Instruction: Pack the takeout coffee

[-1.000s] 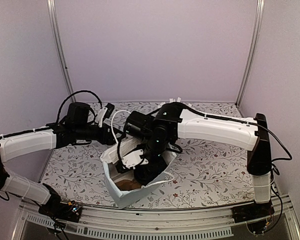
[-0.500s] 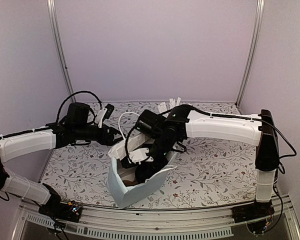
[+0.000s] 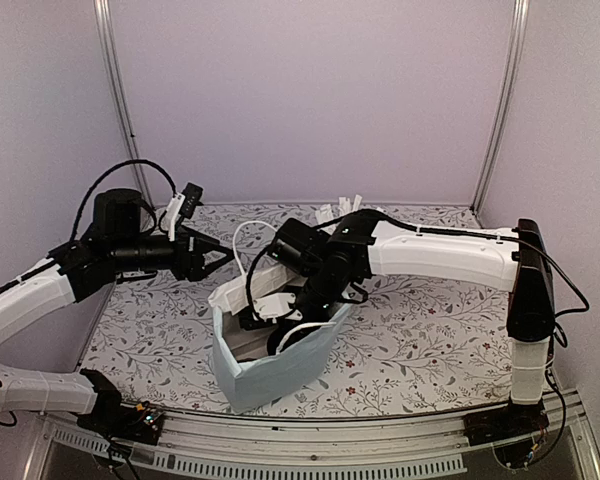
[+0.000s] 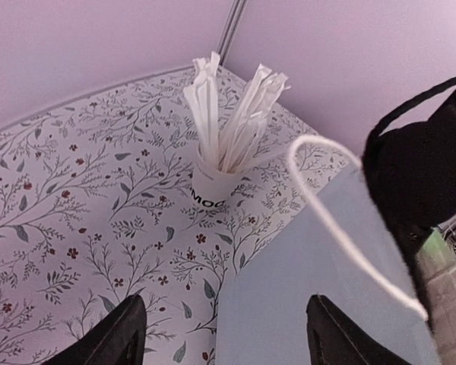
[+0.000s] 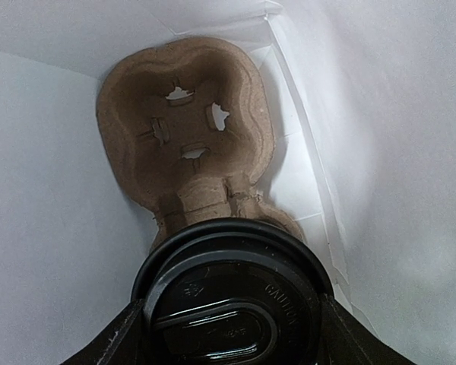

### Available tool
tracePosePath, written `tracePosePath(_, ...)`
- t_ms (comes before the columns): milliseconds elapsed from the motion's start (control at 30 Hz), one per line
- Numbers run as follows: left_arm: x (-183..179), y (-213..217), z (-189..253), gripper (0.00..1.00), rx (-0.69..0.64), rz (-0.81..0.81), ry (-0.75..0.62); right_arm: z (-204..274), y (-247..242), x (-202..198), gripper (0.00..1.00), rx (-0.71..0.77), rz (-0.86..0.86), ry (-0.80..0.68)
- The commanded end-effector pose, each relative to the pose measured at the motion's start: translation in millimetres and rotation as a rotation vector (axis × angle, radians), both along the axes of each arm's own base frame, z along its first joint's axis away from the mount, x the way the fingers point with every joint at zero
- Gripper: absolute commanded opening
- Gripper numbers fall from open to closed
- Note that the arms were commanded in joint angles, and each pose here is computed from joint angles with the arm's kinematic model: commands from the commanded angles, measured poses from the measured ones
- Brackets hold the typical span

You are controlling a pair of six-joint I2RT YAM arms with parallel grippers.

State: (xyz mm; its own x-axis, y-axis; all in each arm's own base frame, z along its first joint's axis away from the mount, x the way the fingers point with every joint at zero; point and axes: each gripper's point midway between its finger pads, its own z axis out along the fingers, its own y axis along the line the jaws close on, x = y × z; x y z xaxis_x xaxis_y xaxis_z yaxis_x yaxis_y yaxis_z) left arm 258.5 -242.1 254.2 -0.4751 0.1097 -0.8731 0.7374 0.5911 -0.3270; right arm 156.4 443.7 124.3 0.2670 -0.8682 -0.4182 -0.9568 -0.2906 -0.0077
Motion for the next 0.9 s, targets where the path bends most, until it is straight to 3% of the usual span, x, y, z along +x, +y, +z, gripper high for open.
tracePosePath(0,-32,8,37,0.75,0.010,-0.056,-0.016,-85,-51,-8,0.55,-0.336,-0.070,0.051)
tracePosePath(267,-77,-1,41,0.69,0.080,-0.165,0.144,-87,-41,-4,0.55,-0.279,-0.044,0.027)
tracePosePath(467,-76,-2,25,0.61,0.223,-0.129,0.219,-89,-35,4,0.55,-0.274,-0.064,-0.003)
tracePosePath(700,-81,-20,19,0.49,0.278,-0.195,0.263,-88,-28,2,0.55,-0.253,-0.082,0.023)
tracePosePath(867,-82,-28,16,0.46,0.309,-0.223,0.269,-91,-30,1,0.55,-0.247,-0.097,0.030)
